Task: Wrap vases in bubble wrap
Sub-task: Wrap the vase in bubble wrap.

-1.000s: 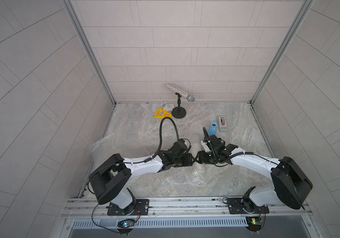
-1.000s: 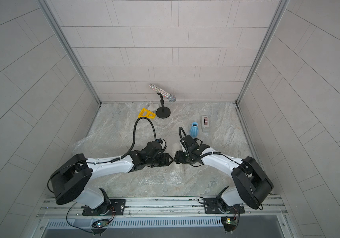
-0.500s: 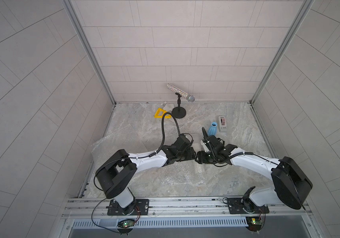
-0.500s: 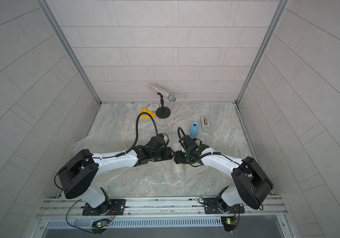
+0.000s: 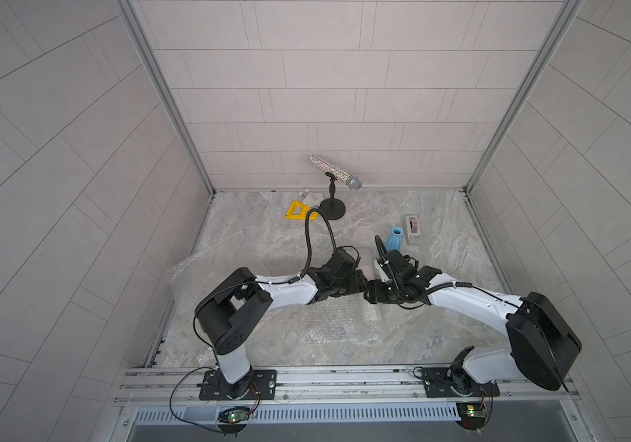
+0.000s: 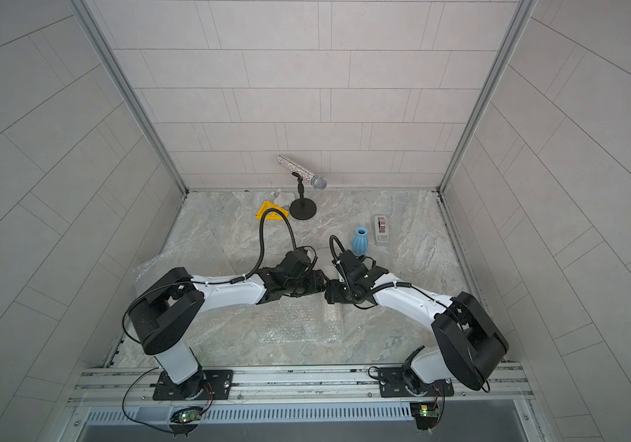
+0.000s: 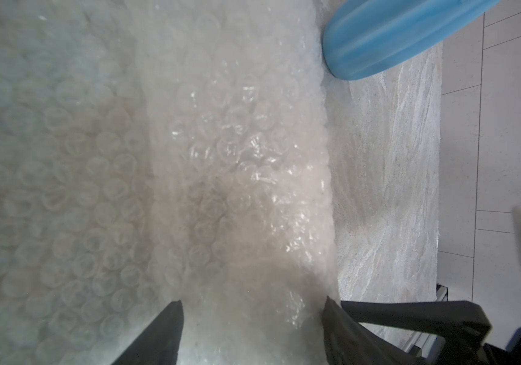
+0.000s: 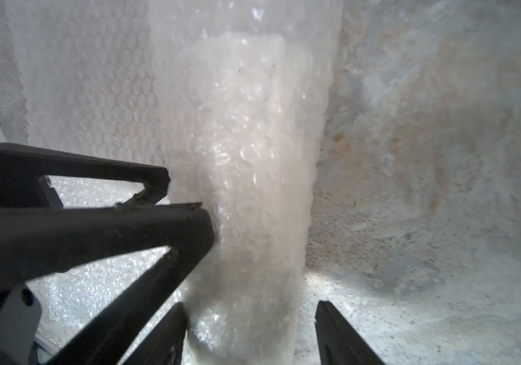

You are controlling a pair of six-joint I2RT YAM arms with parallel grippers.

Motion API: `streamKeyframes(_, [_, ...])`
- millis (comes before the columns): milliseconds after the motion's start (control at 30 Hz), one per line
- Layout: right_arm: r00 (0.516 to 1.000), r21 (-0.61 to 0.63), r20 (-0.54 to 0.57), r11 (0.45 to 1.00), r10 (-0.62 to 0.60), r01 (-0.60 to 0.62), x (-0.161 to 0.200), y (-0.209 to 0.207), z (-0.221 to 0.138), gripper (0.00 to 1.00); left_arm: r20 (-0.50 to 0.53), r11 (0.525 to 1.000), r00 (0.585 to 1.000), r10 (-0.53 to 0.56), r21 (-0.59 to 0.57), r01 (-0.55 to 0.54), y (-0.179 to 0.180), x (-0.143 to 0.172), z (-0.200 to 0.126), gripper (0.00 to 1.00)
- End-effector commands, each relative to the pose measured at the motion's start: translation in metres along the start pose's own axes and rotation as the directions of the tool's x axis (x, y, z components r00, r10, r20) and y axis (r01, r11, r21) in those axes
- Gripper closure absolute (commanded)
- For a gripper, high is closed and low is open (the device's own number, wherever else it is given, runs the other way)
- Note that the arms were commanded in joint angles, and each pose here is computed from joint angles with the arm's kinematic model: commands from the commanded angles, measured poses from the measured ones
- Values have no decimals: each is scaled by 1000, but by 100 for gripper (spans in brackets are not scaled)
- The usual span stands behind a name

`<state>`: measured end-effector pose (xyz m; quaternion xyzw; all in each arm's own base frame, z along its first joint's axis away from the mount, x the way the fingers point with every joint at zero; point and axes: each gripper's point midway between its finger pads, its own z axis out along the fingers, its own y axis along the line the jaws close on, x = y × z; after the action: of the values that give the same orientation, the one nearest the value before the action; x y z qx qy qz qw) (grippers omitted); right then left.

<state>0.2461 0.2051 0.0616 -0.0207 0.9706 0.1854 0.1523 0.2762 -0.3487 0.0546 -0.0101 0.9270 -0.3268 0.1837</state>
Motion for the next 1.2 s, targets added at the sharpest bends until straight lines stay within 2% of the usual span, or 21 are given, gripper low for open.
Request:
streamKeyframes(0, [1000,83,-7,996,-24,24,5,-15,-4,30,-29,1000,1000,1,21,-1,-2,8,12,28])
streamKeyframes(133, [999,63,-9,997,-34,35,7,-12,-12,26,-31,1000,1000,-6,12,7,4,11,16,39])
streamKeyframes(400, [999,-23,-32,1000,-16,15,23,-7,-28,21,-43,999,999,-31,-6,31,26,16,13,50])
streamKeyframes(600, [997,-101,-73,995,9,-16,35,2,-21,16,-44,999,998,-45,-22,44,40,21,9,51])
streamKeyframes(867, [997,-141,-70,989,33,-43,30,16,-9,15,-37,997,997,-68,-32,67,57,27,6,51])
streamKeyframes(1000, [996,-111,-83,993,29,-38,33,15,2,16,-29,998,997,-65,-23,65,56,25,7,50])
streamKeyframes(1167, [997,-19,-76,1000,8,-9,35,-3,6,19,-11,998,998,-68,-17,68,55,19,4,43])
